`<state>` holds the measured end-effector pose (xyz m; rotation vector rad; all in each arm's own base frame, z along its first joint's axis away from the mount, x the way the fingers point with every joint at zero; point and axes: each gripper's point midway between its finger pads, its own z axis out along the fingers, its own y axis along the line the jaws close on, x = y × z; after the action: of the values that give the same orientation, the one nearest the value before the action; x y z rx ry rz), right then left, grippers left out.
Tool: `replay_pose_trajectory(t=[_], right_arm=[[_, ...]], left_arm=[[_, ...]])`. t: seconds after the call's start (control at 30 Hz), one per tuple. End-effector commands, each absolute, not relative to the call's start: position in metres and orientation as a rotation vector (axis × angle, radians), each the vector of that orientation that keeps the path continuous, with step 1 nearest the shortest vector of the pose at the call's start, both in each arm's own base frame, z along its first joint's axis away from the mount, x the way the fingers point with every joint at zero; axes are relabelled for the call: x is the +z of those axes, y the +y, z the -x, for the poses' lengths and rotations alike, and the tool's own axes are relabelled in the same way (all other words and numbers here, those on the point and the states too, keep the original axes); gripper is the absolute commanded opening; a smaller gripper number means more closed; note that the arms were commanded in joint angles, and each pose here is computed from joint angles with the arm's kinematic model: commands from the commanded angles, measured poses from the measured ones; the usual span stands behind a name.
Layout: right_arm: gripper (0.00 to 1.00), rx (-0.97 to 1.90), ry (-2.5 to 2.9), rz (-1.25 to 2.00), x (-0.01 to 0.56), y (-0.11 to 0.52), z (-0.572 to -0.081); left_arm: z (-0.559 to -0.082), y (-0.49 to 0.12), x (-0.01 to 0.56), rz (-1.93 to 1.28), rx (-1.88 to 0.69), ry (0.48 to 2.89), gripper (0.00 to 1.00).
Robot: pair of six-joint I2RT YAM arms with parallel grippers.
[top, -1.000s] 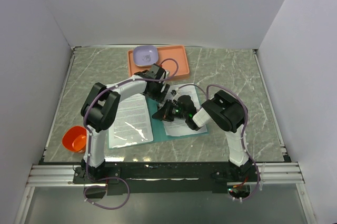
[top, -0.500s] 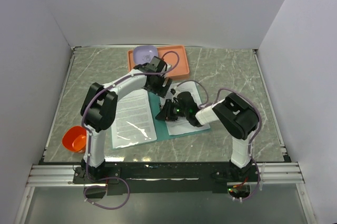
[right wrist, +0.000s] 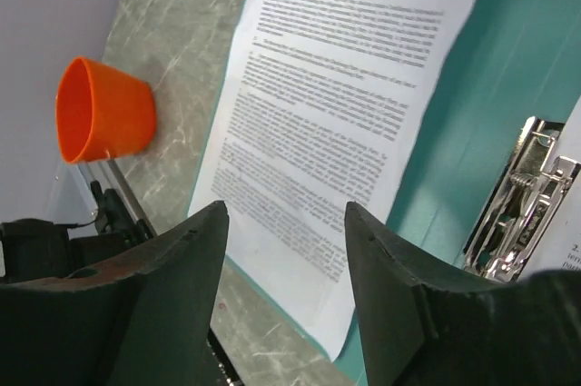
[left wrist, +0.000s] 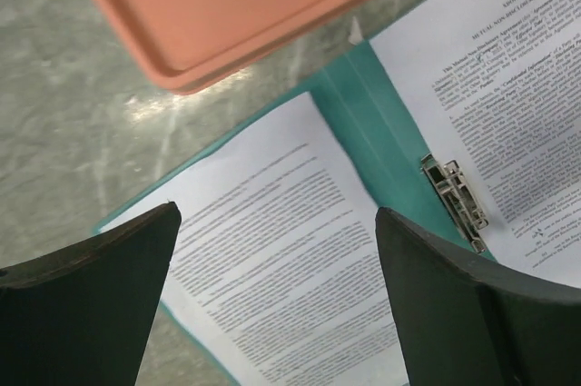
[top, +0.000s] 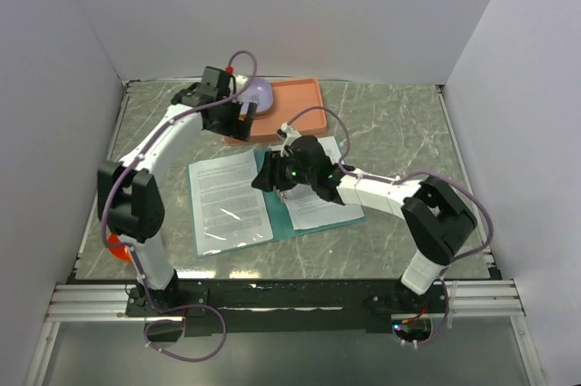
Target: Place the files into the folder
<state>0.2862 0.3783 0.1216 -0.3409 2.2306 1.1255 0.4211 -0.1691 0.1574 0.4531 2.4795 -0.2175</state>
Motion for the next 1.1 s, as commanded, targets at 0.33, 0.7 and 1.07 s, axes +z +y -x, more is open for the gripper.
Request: replay_pose_trajectory(t=[0.33, 0.7, 1.07], right_arm=[[0.91, 0.067, 1.98, 1.031, 0.084, 0.355, -0.186], [1.0, 0.036, 1.93, 0.974, 0.087, 0.372, -0.187], [0.96, 0.106, 2.293, 0.452, 0.117, 0.304, -0.303]], left_arm=[[-0.41, -0.104, 0.128, -0.396, -0.083, 2.488, 0.97], [-0.441, -0.087, 0.094, -0.375, 0.071, 2.524, 0.94], [-0.419, -0.061, 0.151, -0.32, -0.04, 2.468, 0.96]])
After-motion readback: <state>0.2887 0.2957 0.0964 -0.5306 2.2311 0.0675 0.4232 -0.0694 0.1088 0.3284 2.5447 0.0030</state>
